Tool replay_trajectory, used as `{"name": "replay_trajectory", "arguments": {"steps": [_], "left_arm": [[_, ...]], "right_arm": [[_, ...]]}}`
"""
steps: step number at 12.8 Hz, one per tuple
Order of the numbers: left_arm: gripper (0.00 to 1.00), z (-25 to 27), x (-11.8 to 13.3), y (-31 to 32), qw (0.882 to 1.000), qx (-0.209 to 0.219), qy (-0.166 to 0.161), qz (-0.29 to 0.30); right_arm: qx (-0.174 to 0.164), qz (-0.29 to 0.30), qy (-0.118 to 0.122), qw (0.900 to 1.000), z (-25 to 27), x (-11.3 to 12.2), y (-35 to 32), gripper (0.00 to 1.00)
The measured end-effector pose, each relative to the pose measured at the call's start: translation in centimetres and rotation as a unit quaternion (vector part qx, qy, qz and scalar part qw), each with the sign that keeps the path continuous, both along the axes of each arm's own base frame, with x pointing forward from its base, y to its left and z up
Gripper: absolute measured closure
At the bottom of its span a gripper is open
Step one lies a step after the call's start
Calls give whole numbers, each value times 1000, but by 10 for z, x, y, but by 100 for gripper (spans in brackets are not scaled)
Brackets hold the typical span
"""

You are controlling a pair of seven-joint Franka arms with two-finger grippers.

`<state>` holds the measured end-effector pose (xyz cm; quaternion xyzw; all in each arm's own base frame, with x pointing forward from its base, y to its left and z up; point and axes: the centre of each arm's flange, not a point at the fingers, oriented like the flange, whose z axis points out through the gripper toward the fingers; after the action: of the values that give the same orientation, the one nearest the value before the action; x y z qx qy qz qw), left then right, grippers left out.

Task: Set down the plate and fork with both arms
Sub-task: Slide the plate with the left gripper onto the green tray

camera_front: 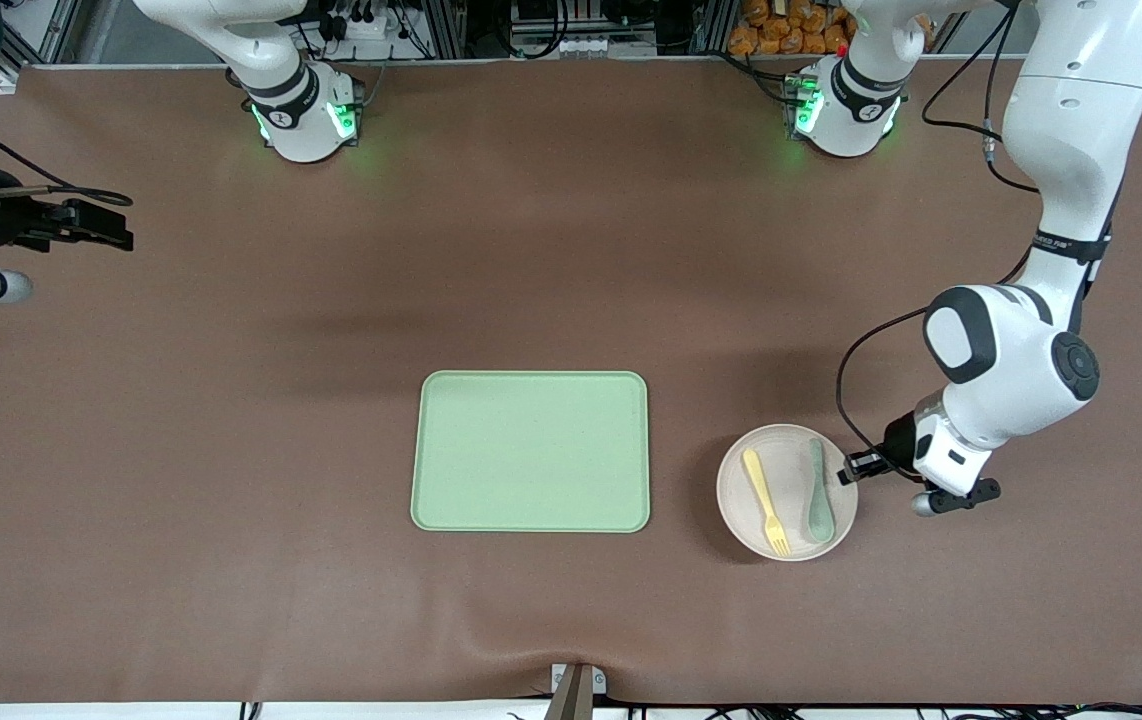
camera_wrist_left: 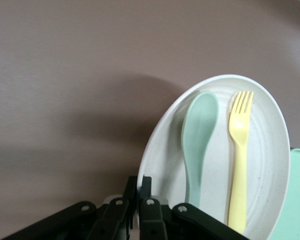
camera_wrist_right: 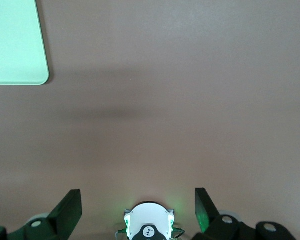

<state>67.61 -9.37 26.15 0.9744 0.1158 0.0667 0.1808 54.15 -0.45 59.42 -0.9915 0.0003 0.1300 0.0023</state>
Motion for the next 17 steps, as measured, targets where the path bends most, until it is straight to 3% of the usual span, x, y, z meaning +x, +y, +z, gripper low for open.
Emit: {"name": "replay_trajectory", "arguments": {"steps": [11,17], "left_arm": [[94,19,8,-160,997,-51,27,49],[94,-11,5,-234,996,-67,41,48]], "right_arm": [[2,1,1,1000,-1,0,-5,0],[1,14,36,999,-42,18,9,0]]}}
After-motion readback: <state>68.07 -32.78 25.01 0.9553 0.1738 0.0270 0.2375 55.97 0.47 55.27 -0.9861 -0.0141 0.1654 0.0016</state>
